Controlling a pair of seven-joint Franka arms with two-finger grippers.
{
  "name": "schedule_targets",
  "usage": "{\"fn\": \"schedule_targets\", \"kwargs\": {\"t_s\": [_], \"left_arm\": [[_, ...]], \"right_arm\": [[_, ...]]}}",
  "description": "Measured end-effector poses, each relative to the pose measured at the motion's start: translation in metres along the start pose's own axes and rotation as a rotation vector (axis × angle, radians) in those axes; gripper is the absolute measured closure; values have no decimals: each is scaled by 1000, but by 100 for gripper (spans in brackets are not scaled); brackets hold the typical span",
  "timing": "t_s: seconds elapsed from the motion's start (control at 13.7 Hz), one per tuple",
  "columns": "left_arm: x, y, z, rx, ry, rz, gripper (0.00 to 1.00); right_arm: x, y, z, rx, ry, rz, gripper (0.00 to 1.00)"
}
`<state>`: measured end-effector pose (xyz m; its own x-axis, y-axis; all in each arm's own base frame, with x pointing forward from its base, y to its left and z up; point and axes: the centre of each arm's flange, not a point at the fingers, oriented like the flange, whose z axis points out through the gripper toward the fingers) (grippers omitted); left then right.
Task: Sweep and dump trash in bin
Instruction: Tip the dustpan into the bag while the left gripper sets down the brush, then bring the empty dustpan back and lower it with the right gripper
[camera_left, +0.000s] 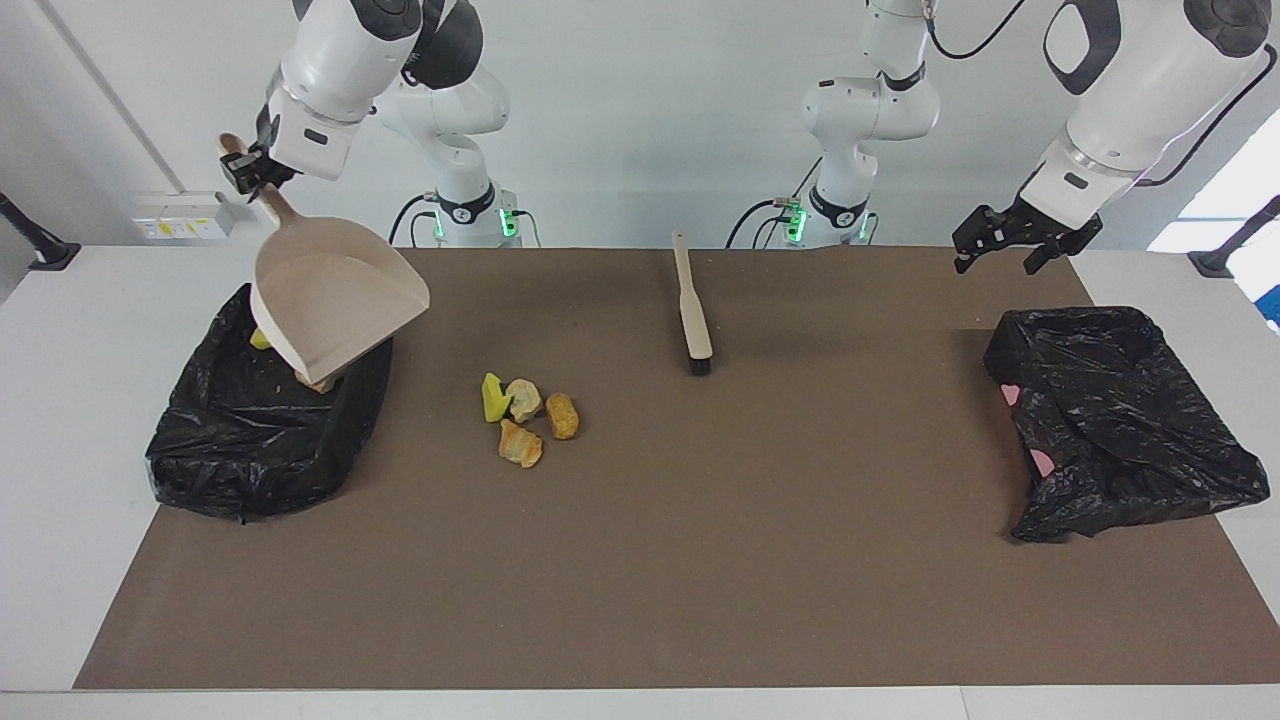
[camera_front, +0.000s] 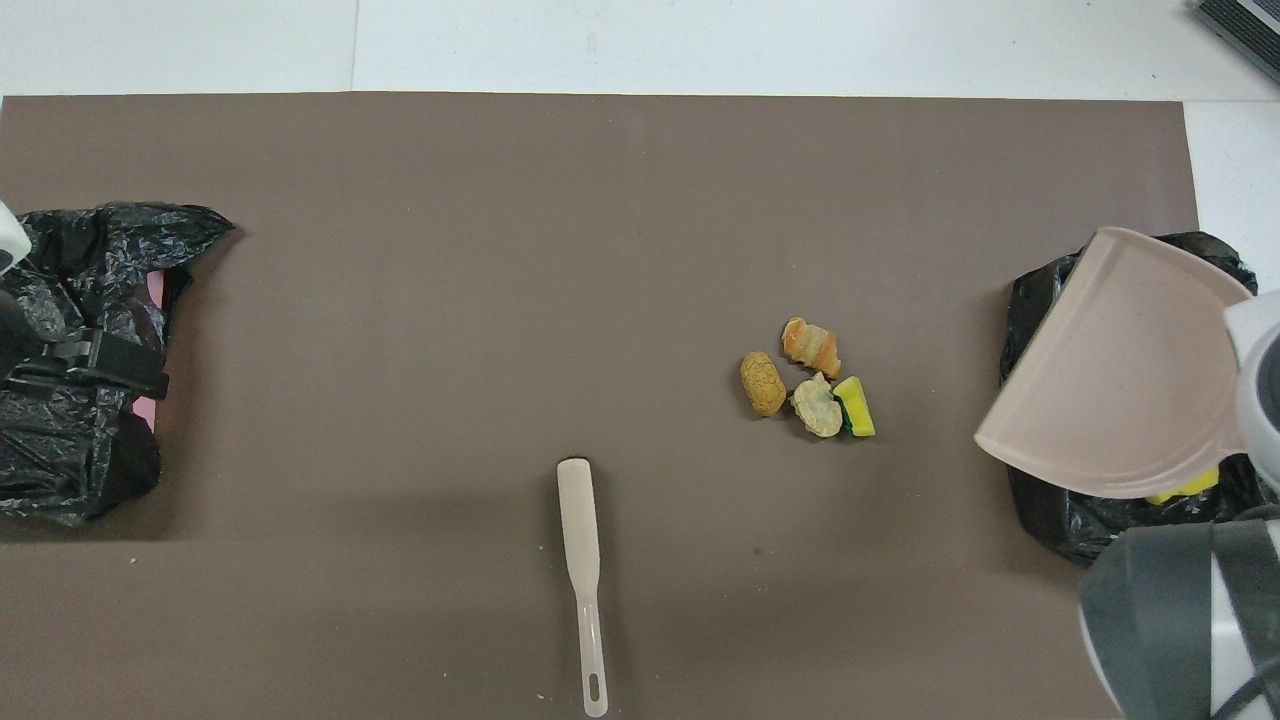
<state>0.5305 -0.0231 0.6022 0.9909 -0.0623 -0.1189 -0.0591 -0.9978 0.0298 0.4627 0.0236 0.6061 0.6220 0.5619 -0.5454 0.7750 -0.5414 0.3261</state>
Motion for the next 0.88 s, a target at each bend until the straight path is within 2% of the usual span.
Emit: {"fn": "schedule_targets", "kwargs": {"t_s": [0.15, 0.29, 0.44, 0.58, 0.88], "left_arm": [[0, 0, -1, 0, 2, 0, 0], [0, 0, -1, 0, 2, 0, 0], [0, 0, -1, 0, 2, 0, 0], [0, -1, -1, 0, 2, -1, 0], [0, -1, -1, 0, 2, -1, 0]], "right_arm": [[25, -19, -10, 70, 90, 106, 68], [55, -38, -21, 141, 144, 219, 68], [88, -54, -29, 207, 162, 337, 68], [124, -69, -39, 240, 193, 430, 68], [209, -111, -80, 340, 248, 643, 68]]}}
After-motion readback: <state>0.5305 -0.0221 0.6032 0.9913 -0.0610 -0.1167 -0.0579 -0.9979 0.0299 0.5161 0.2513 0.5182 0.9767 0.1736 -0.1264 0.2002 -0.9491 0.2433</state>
